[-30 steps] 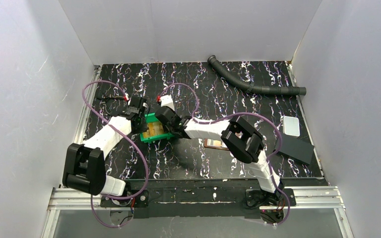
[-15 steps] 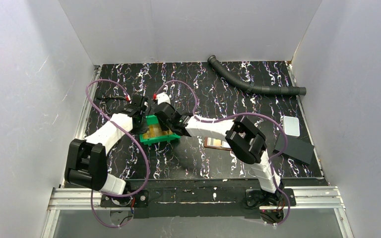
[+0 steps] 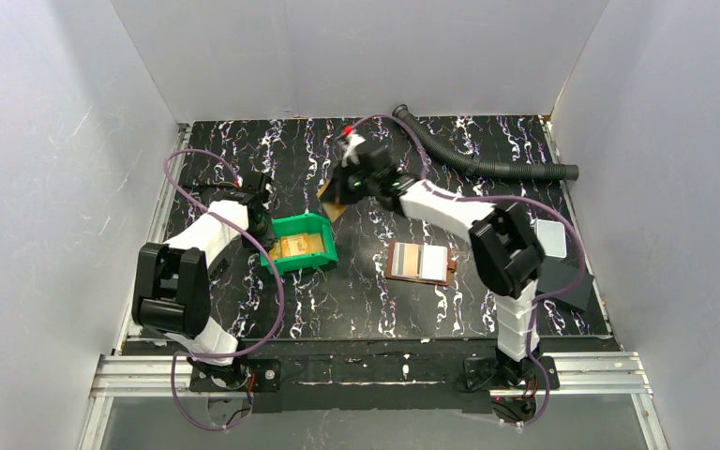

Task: Put the credit cards into the card holder
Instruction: Insert the credit card into the card holder.

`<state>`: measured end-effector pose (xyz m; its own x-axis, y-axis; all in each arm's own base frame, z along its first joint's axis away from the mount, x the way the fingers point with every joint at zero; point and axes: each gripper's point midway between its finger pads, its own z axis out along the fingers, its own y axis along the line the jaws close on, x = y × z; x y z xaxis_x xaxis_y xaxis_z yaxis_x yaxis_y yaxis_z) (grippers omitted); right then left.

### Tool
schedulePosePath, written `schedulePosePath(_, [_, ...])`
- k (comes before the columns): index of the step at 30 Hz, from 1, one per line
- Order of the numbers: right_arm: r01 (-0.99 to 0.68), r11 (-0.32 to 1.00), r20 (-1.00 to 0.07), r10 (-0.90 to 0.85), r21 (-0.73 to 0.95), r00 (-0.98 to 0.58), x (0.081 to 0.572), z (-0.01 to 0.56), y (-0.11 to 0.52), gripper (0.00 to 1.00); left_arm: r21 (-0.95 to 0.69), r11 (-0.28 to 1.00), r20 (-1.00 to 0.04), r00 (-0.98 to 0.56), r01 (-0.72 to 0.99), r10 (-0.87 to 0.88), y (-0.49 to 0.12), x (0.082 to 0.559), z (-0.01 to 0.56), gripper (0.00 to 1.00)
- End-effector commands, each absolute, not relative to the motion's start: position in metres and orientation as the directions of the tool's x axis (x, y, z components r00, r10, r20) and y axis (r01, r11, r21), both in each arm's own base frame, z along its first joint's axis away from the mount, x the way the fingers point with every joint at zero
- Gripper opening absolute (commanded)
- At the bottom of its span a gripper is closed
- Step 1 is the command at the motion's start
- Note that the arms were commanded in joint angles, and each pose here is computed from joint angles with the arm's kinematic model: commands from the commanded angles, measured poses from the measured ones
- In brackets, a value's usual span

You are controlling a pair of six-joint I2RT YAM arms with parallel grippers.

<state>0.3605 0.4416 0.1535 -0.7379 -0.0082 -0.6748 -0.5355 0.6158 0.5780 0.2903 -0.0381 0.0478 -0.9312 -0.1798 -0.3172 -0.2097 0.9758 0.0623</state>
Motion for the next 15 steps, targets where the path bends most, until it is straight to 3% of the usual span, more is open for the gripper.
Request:
schedulePosePath(1, [-0.505,0.268,-0.530,0.027,0.820,-0.847,0.338,0.203,0.404,0.01,0.113,0.974,-0.239,-0.957,-0.198,-0.167,-0.025,0.277,0.047,0.24])
schedulePosePath(3, [-0.475,0.284,-0.502,0.025,0.833,-0.865,0.335,0.191,0.371,0.01,0.089,0.975,-0.248,-0.953,-0.203,-0.176,-0.027,0.279,0.052,0.33])
schedulePosePath(8, [-0.423,0.478,-0.475,-0.014,0.770,-0.880,0.321,0.139,0.282,0.01,0.056,0.973,-0.284,-0.938,-0.223,-0.198,-0.024,0.285,0.073,0.52])
schedulePosePath(15, [-0.246,0.818,-0.455,0.022,0.521,-0.890,0.303,0.090,0.159,0.01,0.028,0.971,-0.399,-0.893,-0.239,-0.209,-0.016,0.282,0.138,0.67])
